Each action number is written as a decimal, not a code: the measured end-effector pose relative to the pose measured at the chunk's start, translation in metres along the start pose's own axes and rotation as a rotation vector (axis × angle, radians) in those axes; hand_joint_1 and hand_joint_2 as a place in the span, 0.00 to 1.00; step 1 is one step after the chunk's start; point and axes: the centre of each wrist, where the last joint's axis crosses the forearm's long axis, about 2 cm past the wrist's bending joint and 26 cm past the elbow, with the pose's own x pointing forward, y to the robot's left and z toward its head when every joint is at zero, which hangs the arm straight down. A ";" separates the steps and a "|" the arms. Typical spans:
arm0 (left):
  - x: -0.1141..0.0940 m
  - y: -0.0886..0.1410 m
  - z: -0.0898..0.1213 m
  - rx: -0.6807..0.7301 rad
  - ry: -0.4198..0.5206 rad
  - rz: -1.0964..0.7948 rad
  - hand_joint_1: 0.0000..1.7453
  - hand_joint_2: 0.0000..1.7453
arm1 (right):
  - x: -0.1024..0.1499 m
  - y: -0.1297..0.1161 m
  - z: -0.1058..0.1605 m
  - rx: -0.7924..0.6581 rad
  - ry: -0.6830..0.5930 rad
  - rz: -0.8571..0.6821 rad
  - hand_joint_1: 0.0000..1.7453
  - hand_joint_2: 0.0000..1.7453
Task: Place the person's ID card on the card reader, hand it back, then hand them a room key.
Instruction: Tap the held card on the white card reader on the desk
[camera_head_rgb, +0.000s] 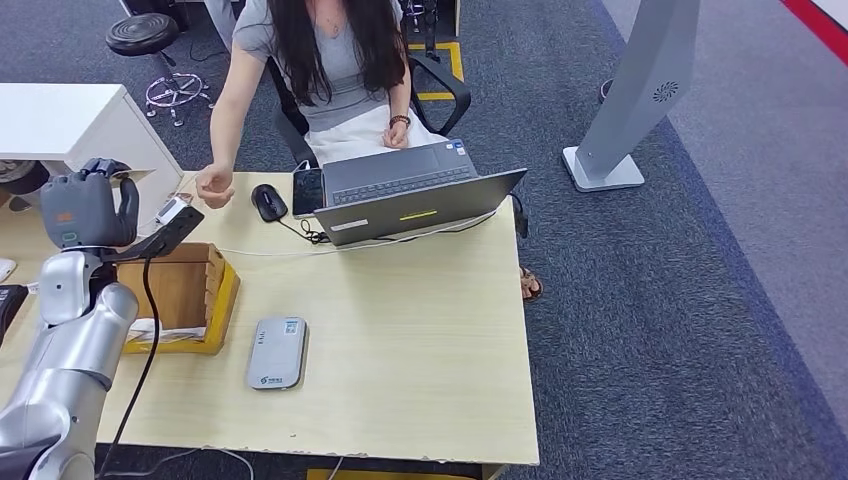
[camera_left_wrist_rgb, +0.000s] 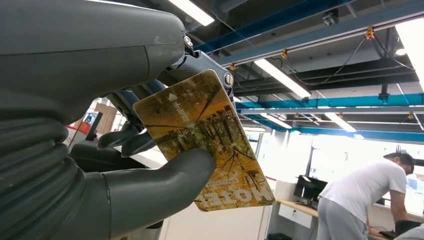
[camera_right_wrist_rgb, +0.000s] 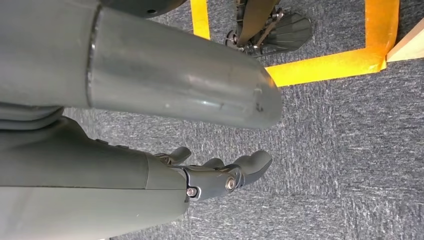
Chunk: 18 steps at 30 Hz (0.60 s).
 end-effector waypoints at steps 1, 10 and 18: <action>0.000 0.000 0.000 0.001 0.002 0.001 1.00 1.00 | 0.000 0.000 0.000 0.000 0.000 0.000 0.00 0.00; 0.012 -0.011 0.015 -0.123 0.013 0.078 1.00 1.00 | -0.001 0.000 0.000 -0.003 -0.014 -0.014 0.00 0.00; 0.096 -0.033 0.070 -0.565 -0.045 0.138 1.00 1.00 | -0.006 0.000 0.002 -0.018 -0.007 -0.051 0.00 0.00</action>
